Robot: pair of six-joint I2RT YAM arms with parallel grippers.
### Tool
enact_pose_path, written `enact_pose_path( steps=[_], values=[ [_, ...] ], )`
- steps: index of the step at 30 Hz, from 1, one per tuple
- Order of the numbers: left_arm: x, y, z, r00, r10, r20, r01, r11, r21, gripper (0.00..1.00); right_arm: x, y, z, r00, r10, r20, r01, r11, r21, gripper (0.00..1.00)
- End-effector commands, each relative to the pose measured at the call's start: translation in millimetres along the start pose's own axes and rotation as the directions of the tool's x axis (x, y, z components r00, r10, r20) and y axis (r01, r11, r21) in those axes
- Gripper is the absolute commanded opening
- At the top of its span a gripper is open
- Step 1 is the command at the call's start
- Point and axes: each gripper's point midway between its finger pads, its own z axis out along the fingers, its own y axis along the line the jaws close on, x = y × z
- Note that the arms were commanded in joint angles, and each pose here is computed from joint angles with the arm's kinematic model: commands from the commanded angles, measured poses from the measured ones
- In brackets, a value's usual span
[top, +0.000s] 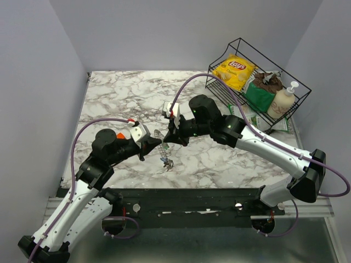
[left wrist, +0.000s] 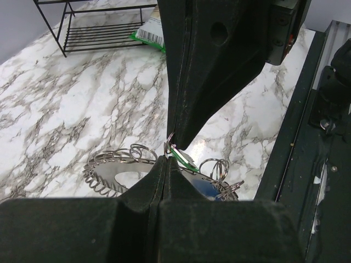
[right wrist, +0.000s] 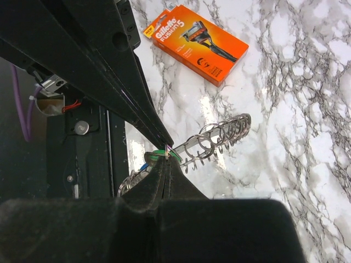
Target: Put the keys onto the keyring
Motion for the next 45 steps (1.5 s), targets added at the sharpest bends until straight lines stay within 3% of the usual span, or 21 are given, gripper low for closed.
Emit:
enact_pose_path(
  steps=[1,39,42,45],
  values=[
    [-15.2,-12.6,-2.8,0.998,0.032,0.057,-0.036,0.998,0.059,0.0,-6.0,-7.1,-2.4,1.0,-0.011,0.008,0.01,0.999,0.046,0.0],
    [-24.2,-14.2,-4.1,0.995,0.042,0.094,-0.048,0.997,0.062,0.0,20.8,-11.3,-2.9,0.998,0.045,-0.039,-0.041,0.996,0.084,0.01],
    [-25.2,-14.2,-4.2,0.994,0.042,0.096,-0.048,0.997,0.061,0.0,20.0,-12.6,-6.9,0.999,0.037,-0.035,-0.033,0.994,0.1,0.1],
    [-24.1,-13.7,-4.0,0.995,0.041,0.093,-0.046,0.997,0.059,0.0,19.2,-12.5,-13.1,0.999,0.019,-0.027,-0.015,0.993,0.115,0.3]
  ],
)
